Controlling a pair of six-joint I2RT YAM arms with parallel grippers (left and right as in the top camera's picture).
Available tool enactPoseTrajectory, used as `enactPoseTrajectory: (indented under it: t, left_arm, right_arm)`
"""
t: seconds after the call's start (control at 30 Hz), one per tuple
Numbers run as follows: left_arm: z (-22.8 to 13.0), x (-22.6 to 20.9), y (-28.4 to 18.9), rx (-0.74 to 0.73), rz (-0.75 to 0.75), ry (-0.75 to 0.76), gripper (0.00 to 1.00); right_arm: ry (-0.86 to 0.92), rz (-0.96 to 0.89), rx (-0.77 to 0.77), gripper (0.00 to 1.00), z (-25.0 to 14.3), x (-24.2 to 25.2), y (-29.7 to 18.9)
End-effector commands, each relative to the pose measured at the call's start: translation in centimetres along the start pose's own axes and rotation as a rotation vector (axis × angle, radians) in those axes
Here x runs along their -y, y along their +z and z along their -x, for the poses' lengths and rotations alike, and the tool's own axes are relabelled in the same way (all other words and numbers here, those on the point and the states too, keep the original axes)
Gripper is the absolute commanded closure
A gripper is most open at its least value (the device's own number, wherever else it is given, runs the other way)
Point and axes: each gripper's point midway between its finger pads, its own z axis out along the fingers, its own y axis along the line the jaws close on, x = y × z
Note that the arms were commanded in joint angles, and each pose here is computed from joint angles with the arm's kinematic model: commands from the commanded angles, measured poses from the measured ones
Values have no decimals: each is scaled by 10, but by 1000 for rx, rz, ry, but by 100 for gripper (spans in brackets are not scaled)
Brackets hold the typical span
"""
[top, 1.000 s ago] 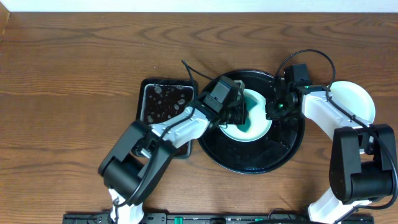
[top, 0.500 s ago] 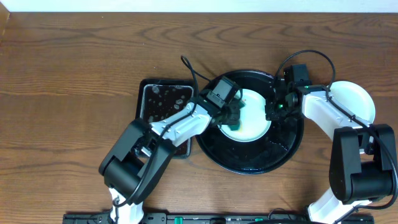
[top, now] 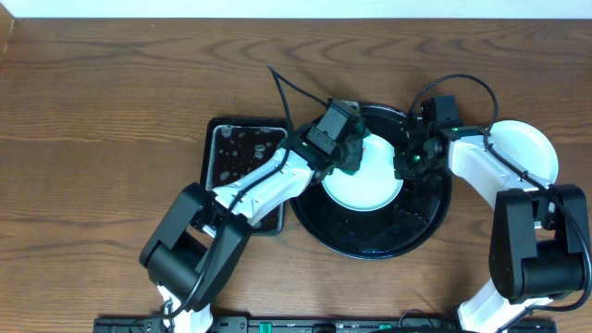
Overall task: Clean dirty plates on tray and stack at the side
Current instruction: 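Scrub the red stains on the pale green plate with the left-held sponge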
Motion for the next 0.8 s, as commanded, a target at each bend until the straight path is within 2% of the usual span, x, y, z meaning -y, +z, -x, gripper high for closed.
enactPoseTrajectory:
  t: [0.0,0.13,0.27,0.47,0.77]
  left_arm:
    - [-1,21,14,-3,-86,30,93]
    - [-4,34,29,7,-143,25,93]
    - [-19,25,46,-36,-121,17,93]
    - [-52,-21,56,-178,-3,-45,93]
    - [-84,-88,18,-427,189,-197,93]
  right_arm:
    - [-9,17,-98,99,-30,-9,18]
    - [-8,17,-97,99,-30,-9,18]
    - [-8,17,-98,99,-30,-9,18]
    - [-8,17,-99,99,-30,-9,18]
    - [-6,16,-107,99,-32,-9,18]
